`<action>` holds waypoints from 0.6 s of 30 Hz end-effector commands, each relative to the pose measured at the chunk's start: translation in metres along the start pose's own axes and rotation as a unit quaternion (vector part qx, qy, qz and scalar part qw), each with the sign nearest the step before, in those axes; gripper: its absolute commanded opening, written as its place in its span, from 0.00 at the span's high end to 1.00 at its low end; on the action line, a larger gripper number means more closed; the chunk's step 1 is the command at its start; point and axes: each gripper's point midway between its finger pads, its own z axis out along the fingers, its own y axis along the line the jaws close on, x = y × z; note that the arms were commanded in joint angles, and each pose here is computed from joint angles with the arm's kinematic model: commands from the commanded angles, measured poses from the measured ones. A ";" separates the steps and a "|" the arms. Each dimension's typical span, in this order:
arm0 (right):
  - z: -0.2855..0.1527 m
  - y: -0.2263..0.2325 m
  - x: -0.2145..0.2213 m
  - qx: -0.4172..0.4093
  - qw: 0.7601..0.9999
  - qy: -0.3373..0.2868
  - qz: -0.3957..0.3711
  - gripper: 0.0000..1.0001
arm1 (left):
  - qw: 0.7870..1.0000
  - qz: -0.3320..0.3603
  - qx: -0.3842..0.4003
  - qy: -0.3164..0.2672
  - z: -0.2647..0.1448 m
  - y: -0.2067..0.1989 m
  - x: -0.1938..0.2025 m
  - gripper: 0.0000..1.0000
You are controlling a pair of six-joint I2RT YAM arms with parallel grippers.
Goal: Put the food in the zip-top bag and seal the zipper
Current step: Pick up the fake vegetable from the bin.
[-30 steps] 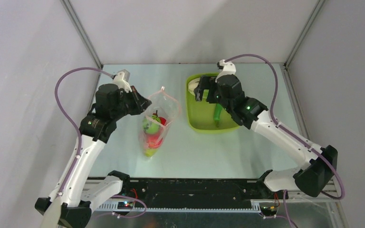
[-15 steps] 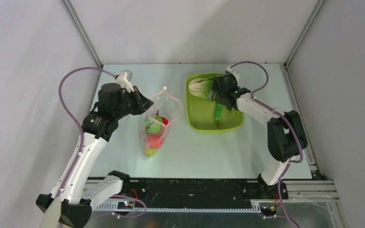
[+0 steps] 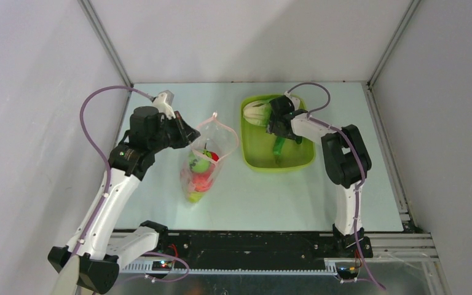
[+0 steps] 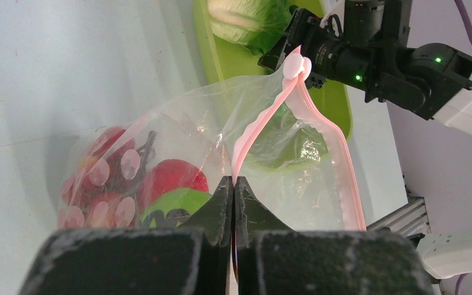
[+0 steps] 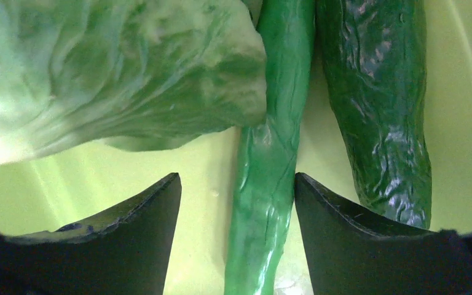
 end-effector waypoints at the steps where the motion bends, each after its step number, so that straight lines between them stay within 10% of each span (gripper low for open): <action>1: 0.007 -0.005 -0.008 0.035 0.999 -0.004 0.017 0.30 | 1.000 -0.001 0.012 -0.009 -0.001 -0.006 -0.004 1.00; 18: -0.025 -0.019 -0.008 0.038 0.998 -0.022 0.048 0.83 | 1.000 0.004 0.009 -0.024 -0.010 -0.007 -0.008 1.00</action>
